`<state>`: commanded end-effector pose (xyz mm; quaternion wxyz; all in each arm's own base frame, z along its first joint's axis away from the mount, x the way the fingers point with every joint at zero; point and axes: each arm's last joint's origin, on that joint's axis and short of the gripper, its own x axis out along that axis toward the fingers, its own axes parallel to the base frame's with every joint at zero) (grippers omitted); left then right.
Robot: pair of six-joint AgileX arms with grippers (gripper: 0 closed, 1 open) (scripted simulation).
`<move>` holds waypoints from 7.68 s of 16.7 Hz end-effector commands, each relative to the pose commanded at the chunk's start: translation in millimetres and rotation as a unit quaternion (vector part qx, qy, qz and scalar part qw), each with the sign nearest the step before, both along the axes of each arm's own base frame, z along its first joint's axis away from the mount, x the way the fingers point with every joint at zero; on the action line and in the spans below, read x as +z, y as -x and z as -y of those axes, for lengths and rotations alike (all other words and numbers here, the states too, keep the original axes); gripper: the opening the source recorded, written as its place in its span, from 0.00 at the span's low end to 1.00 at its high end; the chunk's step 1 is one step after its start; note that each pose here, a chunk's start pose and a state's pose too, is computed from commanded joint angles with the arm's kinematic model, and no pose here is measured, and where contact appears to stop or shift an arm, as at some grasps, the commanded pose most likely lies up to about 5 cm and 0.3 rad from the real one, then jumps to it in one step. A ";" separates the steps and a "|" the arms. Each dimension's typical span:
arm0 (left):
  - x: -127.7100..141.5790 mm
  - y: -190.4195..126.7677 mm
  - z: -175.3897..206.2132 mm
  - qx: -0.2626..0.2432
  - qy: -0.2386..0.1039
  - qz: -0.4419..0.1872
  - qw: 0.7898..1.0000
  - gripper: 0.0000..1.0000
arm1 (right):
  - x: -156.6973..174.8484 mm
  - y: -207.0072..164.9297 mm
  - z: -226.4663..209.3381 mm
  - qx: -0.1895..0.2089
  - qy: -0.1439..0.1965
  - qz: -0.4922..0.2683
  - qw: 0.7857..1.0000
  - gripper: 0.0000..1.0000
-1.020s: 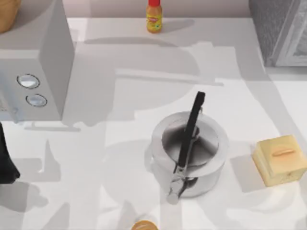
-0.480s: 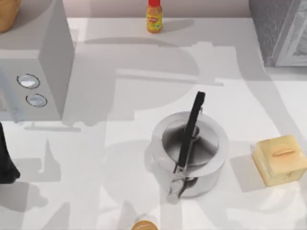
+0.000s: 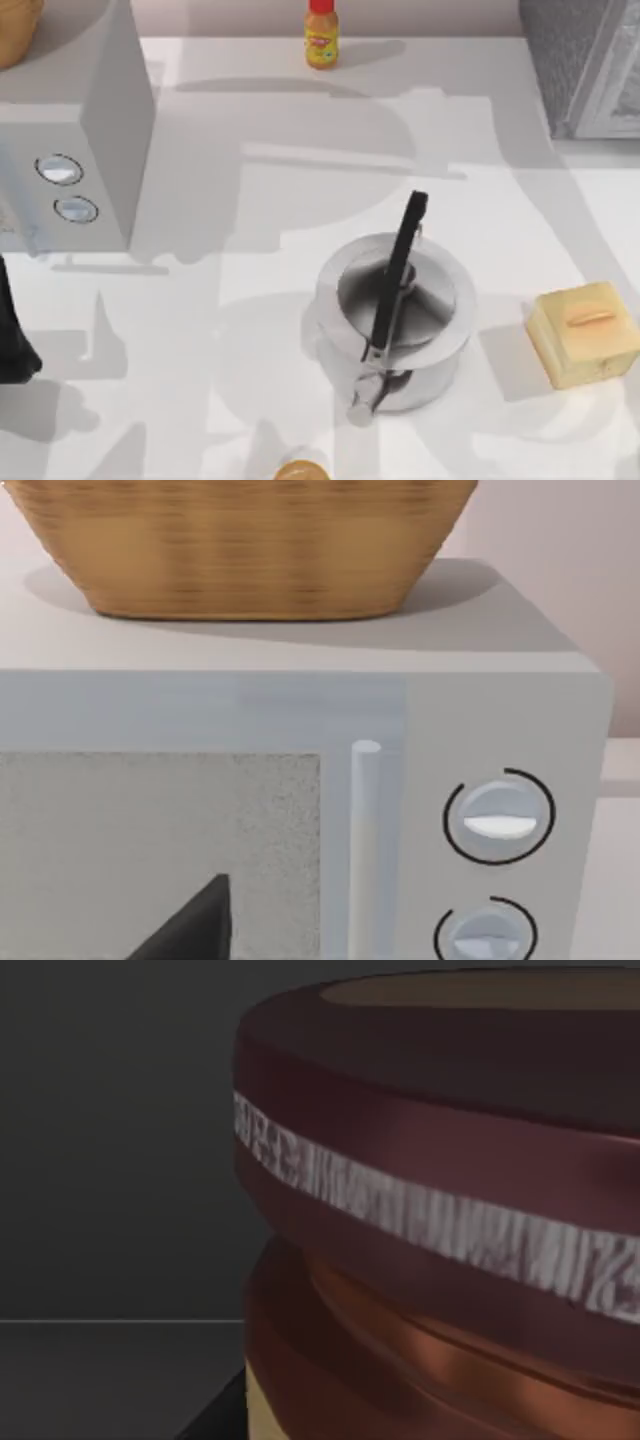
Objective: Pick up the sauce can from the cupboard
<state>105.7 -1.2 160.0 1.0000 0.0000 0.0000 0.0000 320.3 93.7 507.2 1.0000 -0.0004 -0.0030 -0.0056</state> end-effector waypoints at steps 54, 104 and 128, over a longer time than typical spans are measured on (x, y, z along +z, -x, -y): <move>0.0 0.0 0.0 0.000 0.000 0.000 1.000 1.00 | -348.1 214.3 94.6 0.006 -0.001 -0.007 1.000 0.00; 0.0 0.0 0.0 0.000 0.000 0.000 1.000 1.00 | -443.1 -94.1 -85.8 0.377 0.002 0.004 0.926 0.00; 0.0 0.0 0.0 0.000 0.000 0.000 1.000 1.00 | -448.5 -93.2 -87.6 0.378 0.002 -0.005 0.926 1.00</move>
